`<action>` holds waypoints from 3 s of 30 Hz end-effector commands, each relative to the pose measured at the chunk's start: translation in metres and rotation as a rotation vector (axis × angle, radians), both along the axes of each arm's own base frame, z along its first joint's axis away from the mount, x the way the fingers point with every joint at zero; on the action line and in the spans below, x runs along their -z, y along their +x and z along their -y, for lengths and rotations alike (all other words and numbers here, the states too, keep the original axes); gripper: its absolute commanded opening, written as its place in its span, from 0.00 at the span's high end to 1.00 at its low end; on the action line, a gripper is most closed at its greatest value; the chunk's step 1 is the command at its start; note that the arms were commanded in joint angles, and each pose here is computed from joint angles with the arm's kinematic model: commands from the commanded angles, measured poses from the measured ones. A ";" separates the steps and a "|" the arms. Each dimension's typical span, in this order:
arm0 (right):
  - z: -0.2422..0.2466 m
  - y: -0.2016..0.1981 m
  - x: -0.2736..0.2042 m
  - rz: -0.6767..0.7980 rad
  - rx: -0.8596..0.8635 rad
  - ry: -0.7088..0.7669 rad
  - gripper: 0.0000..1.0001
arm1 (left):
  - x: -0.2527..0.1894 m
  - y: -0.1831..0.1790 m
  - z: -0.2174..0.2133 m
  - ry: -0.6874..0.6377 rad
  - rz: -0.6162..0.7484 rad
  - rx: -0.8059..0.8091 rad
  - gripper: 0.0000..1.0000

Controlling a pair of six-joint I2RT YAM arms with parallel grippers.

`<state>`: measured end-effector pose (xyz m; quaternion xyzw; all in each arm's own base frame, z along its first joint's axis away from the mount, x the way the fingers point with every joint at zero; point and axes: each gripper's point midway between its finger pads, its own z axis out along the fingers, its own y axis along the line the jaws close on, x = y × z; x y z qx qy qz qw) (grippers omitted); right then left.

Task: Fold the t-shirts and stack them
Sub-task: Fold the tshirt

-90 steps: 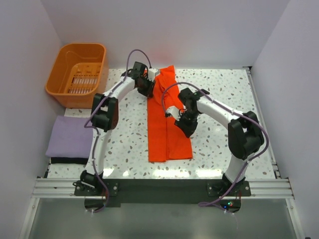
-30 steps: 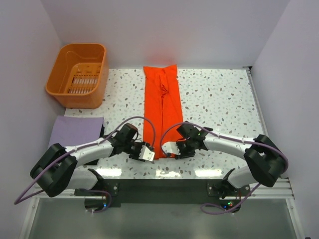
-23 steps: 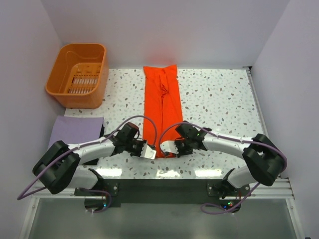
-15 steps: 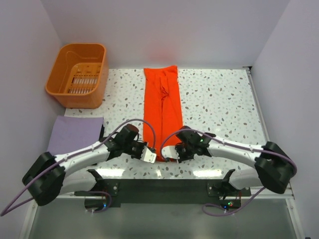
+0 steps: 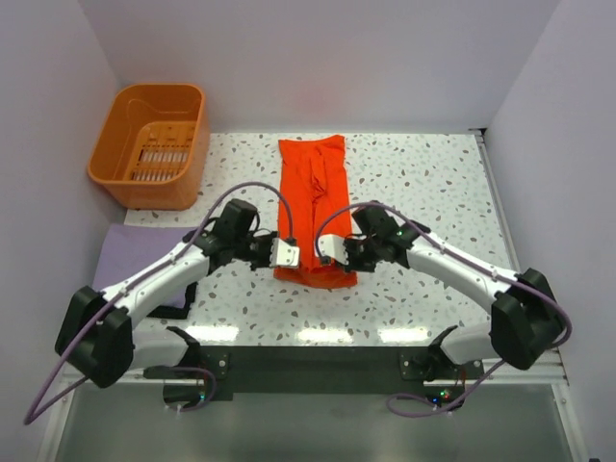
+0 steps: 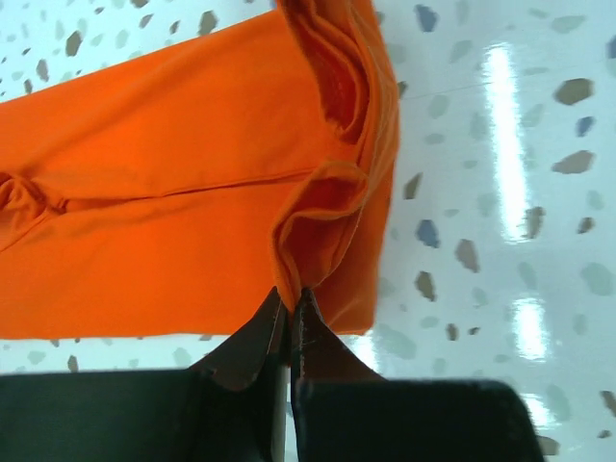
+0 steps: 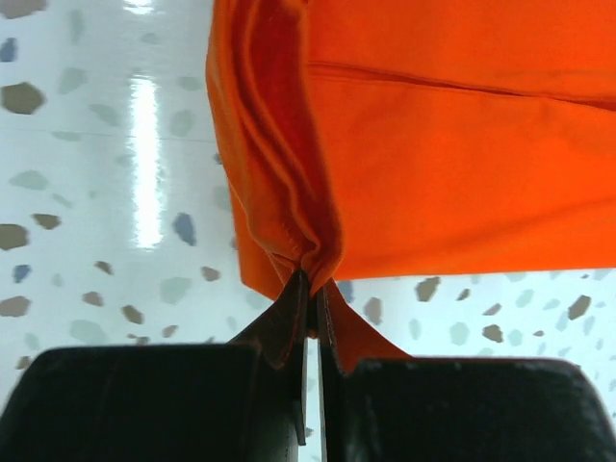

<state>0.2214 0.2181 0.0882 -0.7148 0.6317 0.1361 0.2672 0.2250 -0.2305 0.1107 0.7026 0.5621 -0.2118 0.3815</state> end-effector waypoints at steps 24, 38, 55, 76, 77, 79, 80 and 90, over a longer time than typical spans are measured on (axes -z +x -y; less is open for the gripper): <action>-0.017 0.210 0.003 0.033 0.035 0.047 1.00 | 0.019 0.216 -0.006 0.031 0.042 -0.060 1.00; 0.002 0.250 0.024 0.055 0.160 -0.045 0.72 | 0.036 0.265 -0.008 0.038 0.052 -0.159 0.67; 0.017 0.141 -0.017 -0.057 0.186 0.039 0.59 | 0.002 0.153 -0.039 -0.098 -0.055 -0.178 0.44; 0.003 0.092 0.085 -0.070 0.078 -0.119 0.69 | 0.076 0.091 -0.012 0.063 -0.079 -0.028 0.50; 0.004 0.092 0.087 -0.073 0.079 -0.124 0.69 | 0.075 0.094 -0.012 0.070 -0.073 -0.031 0.50; 0.006 0.095 0.089 -0.064 0.083 -0.139 0.68 | 0.084 0.094 -0.015 0.103 -0.091 -0.031 0.53; 0.007 0.094 0.092 -0.070 0.081 -0.151 0.68 | 0.086 0.096 -0.015 0.114 -0.088 -0.026 0.56; -0.002 0.107 0.050 -0.043 0.141 -0.095 1.00 | 0.052 0.111 -0.010 0.086 -0.019 -0.053 1.00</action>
